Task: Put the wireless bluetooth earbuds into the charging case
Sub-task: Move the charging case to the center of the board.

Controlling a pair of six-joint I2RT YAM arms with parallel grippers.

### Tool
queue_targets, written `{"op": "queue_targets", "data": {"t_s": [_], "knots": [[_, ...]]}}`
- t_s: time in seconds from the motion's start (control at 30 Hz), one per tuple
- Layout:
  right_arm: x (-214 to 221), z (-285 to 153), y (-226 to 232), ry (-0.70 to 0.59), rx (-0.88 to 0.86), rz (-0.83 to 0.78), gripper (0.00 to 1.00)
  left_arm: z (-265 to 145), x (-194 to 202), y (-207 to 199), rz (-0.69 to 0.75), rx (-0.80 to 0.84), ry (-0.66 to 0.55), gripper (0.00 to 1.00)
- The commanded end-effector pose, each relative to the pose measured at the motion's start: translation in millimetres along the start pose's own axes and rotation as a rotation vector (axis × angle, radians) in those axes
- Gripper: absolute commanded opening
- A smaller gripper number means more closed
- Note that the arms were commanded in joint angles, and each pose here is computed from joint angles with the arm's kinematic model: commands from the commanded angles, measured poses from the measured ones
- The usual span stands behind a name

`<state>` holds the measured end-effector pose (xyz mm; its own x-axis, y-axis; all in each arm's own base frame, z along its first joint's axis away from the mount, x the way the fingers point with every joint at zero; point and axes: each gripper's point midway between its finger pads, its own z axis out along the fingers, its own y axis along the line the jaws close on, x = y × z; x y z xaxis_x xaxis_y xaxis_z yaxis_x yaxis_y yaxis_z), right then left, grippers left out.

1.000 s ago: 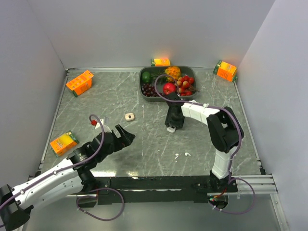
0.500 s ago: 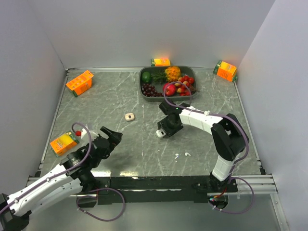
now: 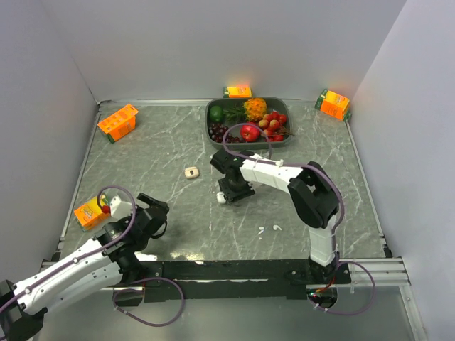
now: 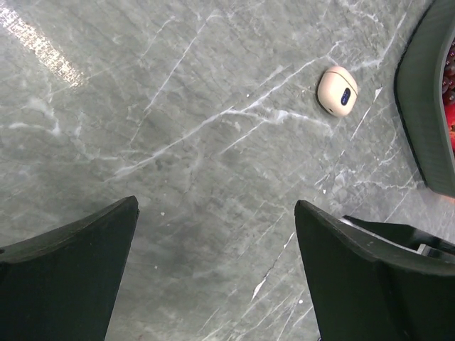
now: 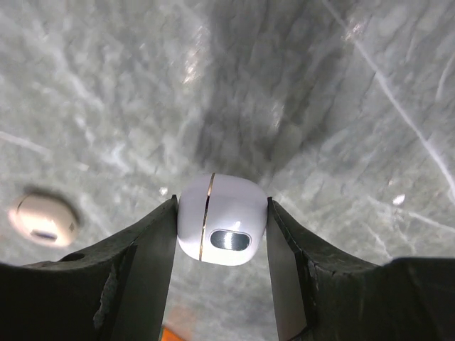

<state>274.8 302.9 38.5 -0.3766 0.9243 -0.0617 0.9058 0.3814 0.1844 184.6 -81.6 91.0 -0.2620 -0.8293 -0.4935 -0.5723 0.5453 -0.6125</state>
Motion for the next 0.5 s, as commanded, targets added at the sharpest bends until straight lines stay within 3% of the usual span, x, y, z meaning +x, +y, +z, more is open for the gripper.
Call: {"op": "queue_targets", "data": {"t_s": [0.0, 0.03, 0.23, 0.47], "knots": [[-12.4, 18.2, -23.1, -0.08, 0.103, 0.035, 0.22, -6.7, -11.7, -14.1, -0.042, 0.04, -0.031, 0.96], [-13.0, 20.5, -25.7, -0.083, 0.11, 0.027, 0.28, -7.0, -11.8, -14.9, -0.043, 0.046, -0.03, 0.96], [-15.8, 29.8, -38.3, -0.099, 0.138, -0.033, 0.44, -8.1, -12.1, -20.4, -0.026, 0.073, -0.029, 0.97], [-16.4, -0.4, -27.0, -0.138, 0.066, -0.192, 0.65, -8.2, -11.0, -24.6, 0.041, 0.092, -0.028, 0.97]]}}
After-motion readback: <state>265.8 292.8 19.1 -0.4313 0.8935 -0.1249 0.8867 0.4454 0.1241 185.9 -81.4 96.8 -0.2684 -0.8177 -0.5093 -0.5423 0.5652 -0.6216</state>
